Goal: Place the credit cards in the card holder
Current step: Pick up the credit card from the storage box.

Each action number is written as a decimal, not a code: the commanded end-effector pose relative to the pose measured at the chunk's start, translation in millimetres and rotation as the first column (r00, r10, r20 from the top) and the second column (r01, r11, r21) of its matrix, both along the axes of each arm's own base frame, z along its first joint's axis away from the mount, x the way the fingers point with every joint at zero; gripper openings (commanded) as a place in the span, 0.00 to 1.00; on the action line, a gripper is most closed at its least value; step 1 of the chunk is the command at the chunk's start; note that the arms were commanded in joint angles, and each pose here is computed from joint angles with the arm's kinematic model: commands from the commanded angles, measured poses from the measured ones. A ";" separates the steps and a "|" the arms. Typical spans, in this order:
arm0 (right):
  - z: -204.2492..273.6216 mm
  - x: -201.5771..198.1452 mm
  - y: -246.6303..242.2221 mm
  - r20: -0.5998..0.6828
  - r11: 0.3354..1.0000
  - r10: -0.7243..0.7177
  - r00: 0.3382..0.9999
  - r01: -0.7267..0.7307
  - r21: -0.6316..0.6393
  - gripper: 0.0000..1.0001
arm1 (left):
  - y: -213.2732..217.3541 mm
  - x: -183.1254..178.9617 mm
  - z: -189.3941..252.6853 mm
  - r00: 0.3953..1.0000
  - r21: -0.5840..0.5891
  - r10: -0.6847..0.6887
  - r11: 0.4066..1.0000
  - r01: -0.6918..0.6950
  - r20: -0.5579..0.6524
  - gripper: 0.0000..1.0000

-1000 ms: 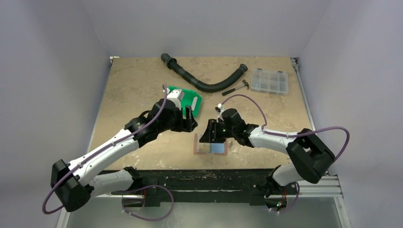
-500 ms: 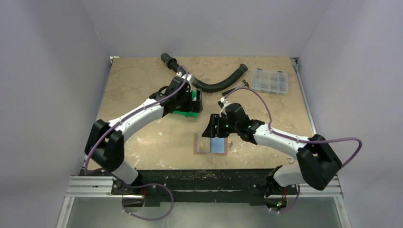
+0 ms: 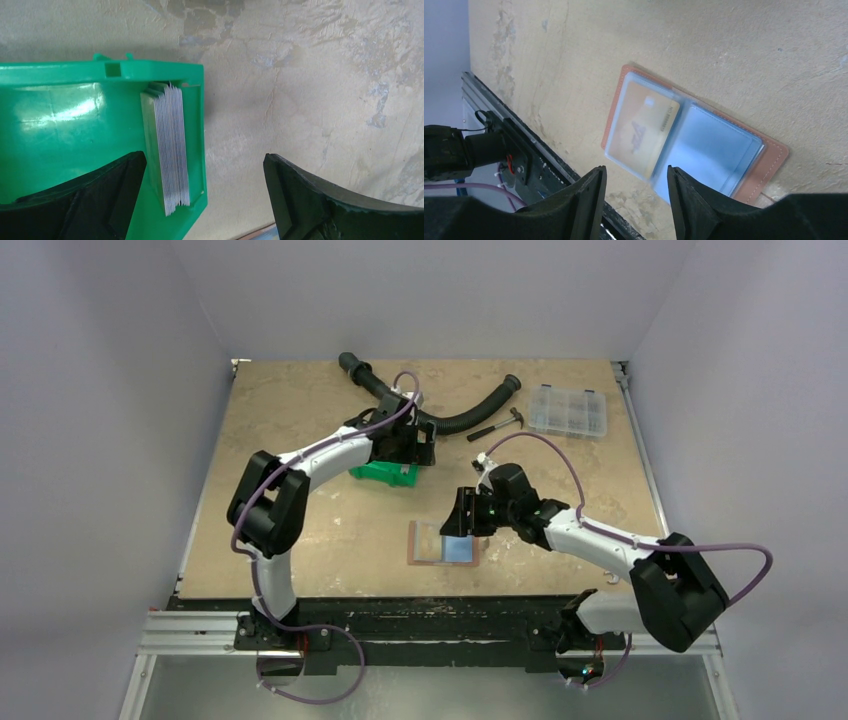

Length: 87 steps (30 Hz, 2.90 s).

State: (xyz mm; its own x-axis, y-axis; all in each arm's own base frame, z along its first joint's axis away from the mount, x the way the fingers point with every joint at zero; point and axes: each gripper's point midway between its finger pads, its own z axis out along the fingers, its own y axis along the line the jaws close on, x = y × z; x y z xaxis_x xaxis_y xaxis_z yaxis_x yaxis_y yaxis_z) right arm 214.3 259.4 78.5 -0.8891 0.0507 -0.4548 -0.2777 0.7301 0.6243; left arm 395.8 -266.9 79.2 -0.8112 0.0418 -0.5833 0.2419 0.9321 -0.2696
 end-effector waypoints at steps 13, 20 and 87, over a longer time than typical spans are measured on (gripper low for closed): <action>11.9 3.7 3.9 0.043 0.999 0.028 0.999 -0.030 0.034 0.54 | -13.1 20.0 8.4 1.000 -0.087 -0.029 0.996 0.029 0.005 0.86; 9.1 3.4 4.9 0.027 0.999 0.030 0.999 -0.031 0.033 0.52 | -12.1 16.5 25.6 0.999 -0.118 -0.030 0.992 0.033 0.029 0.78; 177.0 -17.1 33.7 0.280 0.749 0.126 0.952 -0.276 0.603 0.61 | -26.8 -60.1 217.2 0.957 -0.538 -0.091 0.810 0.231 0.274 0.00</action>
State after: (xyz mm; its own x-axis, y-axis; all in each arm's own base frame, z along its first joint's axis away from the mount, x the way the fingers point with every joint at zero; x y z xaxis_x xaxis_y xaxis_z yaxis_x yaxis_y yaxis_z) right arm 217.0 277.7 138.1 -0.8846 0.1415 -0.4444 -0.3292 0.4856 0.8098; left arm 380.8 -249.7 295.5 -0.5490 -0.1714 -0.8180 0.3609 0.8342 -0.4170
